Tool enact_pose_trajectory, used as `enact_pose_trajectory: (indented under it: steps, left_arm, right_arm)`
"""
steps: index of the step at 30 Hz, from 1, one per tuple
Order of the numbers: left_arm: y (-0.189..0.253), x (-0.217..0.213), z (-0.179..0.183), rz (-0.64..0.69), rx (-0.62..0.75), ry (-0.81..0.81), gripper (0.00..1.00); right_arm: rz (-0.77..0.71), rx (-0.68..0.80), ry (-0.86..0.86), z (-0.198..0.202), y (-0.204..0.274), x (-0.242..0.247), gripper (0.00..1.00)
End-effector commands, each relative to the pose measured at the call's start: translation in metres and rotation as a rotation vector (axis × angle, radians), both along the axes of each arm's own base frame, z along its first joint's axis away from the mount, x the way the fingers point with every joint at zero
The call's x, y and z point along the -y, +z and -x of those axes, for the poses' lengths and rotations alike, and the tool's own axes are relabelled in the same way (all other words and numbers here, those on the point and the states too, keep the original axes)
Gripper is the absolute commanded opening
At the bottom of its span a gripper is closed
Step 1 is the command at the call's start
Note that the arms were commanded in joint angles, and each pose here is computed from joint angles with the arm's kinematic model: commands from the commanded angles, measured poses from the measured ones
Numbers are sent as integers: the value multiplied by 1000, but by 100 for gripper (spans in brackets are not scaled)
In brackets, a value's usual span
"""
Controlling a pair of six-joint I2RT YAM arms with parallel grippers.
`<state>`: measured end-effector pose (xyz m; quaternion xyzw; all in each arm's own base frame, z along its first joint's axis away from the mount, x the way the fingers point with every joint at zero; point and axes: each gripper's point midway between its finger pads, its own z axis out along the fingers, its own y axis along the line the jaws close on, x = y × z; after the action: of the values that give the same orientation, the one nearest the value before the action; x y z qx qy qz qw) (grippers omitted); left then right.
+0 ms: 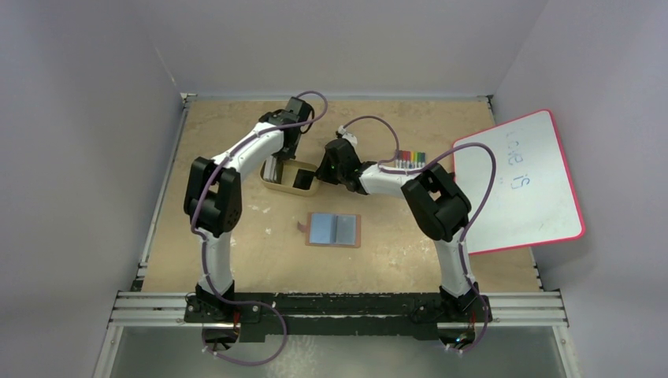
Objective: Put the credit cards into the card holder
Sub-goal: Pick up the credit card from the storage box.
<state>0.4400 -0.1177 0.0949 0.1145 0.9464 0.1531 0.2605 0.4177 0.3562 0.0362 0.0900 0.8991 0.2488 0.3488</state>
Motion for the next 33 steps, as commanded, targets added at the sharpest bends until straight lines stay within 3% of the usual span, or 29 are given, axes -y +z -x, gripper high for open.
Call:
enact_pose_trajectory:
  steps: [1, 10, 19, 25, 30, 33]
  left_arm:
    - [52, 1, -6, 43, 107, 28, 3]
    - [83, 22, 1, 243, 167, 44, 0]
    - [113, 59, 23, 614, 214, -10, 0]
    - [123, 89, 55, 862, 198, -55, 0]
    - [117, 118, 88, 1140, 154, -50, 0]
    - [104, 125, 105, 1200, 145, -24, 0]
  right_arm:
    - [64, -70, 16, 11, -20, 12, 24]
    - [15, -27, 39, 5, 21, 14, 39]
    - [-22, 35, 140, 18, 71, 31, 54]
    - [-6, 20, 167, 51, 79, 53, 52]
    - [22, 1, 149, 81, 72, 78, 42]
    - [9, -39, 151, 104, 62, 87, 37]
